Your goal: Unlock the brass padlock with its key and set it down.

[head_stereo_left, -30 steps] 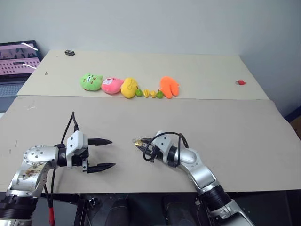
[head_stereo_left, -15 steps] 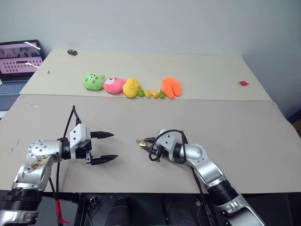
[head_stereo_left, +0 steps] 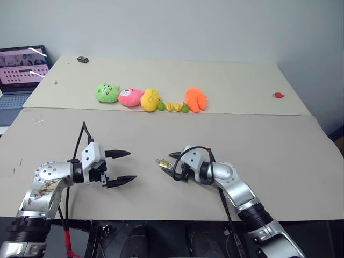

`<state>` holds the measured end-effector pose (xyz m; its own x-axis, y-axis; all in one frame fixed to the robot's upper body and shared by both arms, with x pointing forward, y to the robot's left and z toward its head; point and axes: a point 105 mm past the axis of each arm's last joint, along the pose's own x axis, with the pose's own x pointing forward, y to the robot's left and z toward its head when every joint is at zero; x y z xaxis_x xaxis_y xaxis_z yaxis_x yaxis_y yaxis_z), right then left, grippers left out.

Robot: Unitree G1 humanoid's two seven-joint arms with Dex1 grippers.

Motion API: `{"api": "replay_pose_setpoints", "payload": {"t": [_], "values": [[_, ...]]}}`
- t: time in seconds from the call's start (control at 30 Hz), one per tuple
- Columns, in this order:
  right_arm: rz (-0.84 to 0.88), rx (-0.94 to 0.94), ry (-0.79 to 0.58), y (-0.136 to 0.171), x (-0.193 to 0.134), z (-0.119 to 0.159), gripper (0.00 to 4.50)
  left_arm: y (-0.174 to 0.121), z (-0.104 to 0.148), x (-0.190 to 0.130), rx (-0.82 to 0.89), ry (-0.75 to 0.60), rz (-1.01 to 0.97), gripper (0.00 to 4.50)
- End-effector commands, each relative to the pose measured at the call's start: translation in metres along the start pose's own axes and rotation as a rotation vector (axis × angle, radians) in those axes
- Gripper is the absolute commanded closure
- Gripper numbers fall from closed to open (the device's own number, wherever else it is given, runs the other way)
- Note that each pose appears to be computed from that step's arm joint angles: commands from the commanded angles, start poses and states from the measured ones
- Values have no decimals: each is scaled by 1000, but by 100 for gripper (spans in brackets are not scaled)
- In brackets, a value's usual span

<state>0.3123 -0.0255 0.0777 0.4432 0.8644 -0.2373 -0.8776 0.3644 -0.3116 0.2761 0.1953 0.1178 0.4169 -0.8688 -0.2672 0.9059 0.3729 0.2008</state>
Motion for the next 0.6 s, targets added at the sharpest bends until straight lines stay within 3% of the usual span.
{"api": "replay_pose_setpoints", "payload": {"t": [0.03,0.13,0.3,0.6], "values": [[57,-24,35,10,-1,-7,109,3,9,-1,31,-23,17,0],[82,-36,61,14,0,-13,177,5,10,0,30,-27,23,0],[127,-63,112,19,1,-22,347,7,12,2,32,-32,27,0],[66,-92,116,-1,-5,-19,355,13,18,13,27,-67,34,0]]}}
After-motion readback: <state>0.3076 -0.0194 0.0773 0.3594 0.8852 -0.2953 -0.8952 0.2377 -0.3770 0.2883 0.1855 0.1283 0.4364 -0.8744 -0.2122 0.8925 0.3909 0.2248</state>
